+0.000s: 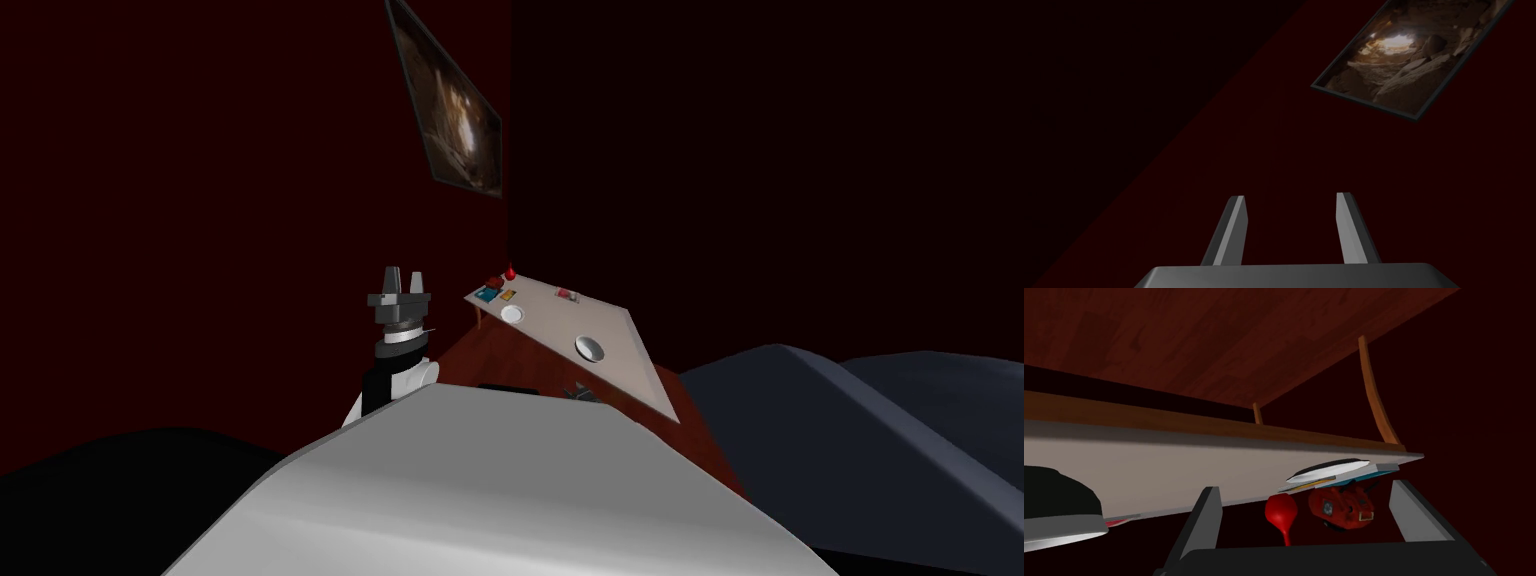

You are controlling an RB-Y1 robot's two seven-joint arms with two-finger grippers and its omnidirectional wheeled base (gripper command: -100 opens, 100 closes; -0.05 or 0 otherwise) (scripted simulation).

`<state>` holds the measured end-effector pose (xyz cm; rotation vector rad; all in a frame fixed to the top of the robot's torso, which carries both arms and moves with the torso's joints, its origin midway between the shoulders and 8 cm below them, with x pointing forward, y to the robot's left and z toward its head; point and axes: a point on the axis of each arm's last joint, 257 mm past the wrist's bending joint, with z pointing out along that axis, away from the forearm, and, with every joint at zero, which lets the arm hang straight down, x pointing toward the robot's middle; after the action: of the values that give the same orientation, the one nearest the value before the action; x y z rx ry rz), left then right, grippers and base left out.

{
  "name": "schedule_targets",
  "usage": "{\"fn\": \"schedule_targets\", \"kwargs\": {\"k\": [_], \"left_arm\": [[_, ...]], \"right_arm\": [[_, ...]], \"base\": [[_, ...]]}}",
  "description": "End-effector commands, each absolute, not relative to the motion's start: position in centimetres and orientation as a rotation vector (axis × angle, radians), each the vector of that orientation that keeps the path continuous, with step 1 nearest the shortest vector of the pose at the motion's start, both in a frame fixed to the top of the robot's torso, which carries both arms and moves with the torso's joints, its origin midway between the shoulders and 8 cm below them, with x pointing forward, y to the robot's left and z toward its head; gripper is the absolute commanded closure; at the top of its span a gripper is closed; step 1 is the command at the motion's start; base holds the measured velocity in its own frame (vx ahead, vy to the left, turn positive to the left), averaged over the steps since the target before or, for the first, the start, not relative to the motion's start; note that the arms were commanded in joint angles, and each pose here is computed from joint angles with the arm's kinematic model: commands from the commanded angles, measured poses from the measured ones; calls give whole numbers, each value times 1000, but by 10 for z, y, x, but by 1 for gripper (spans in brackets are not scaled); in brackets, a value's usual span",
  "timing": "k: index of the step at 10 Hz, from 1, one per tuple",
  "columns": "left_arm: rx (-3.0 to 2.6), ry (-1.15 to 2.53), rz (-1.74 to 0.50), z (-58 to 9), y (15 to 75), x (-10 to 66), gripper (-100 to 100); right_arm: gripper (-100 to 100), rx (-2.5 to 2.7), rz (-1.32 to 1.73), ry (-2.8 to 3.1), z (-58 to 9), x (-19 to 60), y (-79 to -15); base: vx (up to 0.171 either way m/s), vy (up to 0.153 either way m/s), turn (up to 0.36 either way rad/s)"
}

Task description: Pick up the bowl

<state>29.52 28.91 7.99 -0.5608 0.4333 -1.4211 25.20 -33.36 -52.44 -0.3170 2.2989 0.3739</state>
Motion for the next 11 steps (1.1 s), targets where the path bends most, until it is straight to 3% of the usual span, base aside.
{"fn": "schedule_targets", "kwargs": {"k": [1,6,11], "left_arm": [[-561,433,-1421,80,289,295,0],[-561,433,-1421,80,289,295,0],[-561,433,-1421,80,289,295,0]], "right_arm": [[-100,-347,326,2343,-531,243,-358],[-100,-532,122,2491,-555,200,-441],[-100,-584,48,2540,-558,184,-473]], "base": [[45,38,75],[44,40,132],[22,17,68]]}}
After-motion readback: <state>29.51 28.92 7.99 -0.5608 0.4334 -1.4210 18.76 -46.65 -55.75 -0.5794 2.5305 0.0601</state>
